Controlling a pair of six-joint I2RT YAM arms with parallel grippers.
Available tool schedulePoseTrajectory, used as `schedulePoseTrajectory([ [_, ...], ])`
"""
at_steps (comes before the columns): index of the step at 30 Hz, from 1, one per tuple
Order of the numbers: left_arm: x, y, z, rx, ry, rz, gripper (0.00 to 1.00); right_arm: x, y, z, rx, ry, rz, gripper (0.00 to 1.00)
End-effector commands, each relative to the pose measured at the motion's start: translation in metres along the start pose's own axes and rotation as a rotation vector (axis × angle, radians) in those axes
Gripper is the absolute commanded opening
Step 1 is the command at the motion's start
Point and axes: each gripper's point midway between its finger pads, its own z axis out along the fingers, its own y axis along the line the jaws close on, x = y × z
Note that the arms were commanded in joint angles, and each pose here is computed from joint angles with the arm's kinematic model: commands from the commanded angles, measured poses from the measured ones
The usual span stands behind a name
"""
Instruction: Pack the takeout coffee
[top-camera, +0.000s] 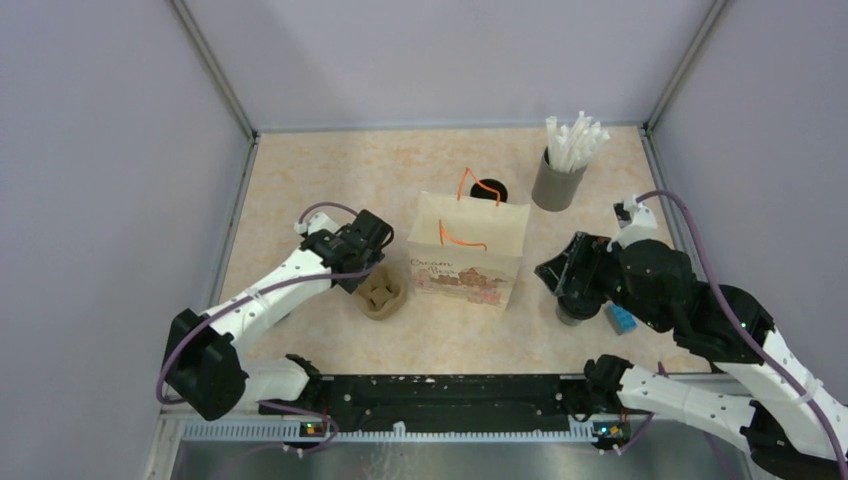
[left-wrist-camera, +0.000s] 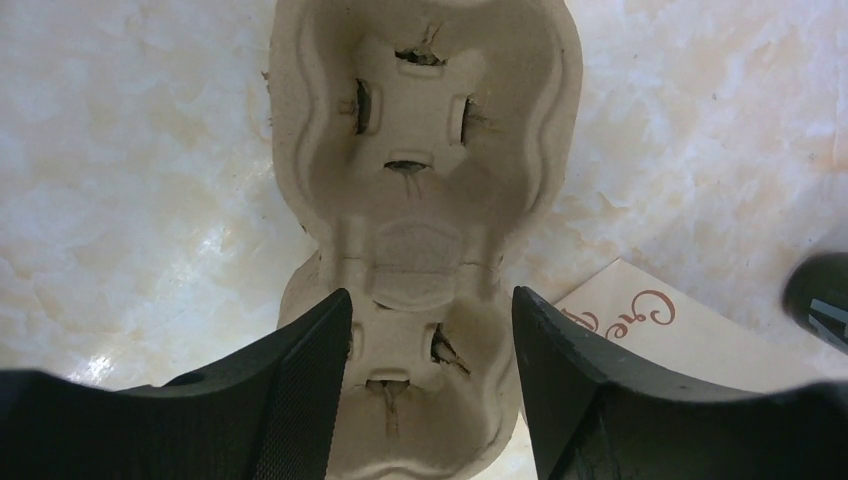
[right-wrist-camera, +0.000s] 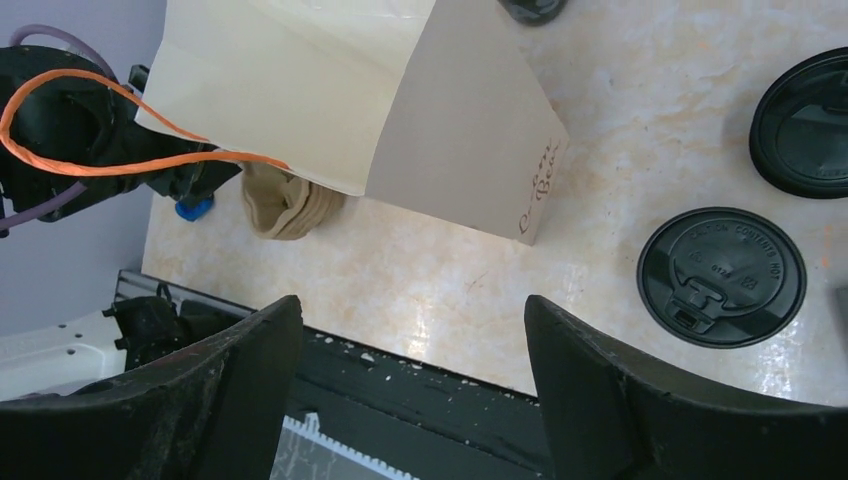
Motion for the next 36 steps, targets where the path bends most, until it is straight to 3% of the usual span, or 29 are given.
schedulePoseTrajectory([
  [1,0.003,-0.011,0.008,0.022,0.03,-0.043,0.65,-0.016,-0.006,-0.012,0.01,-0.063,-0.043,0.8],
  [11,-0.008,-0.002,0.017,-0.079,0.026,-0.023,0.6,-0.028,0.0,-0.005,0.027,-0.081,-0.126,0.8],
  [19,-0.003,-0.005,0.023,-0.063,0.044,0.009,0.54,-0.035,0.004,-0.005,0.017,-0.108,-0.142,0.8],
  [25,0.0,0.004,0.025,-0.151,0.061,0.069,0.54,-0.04,0.005,-0.006,0.018,-0.132,-0.14,0.8],
  [31,-0.002,-0.003,0.028,-0.128,0.055,0.089,0.52,-0.042,0.003,-0.006,0.025,-0.14,-0.141,0.8],
  [36,-0.008,-0.004,0.023,-0.129,0.046,0.104,0.41,-0.041,0.003,-0.006,0.024,-0.144,-0.135,0.8],
])
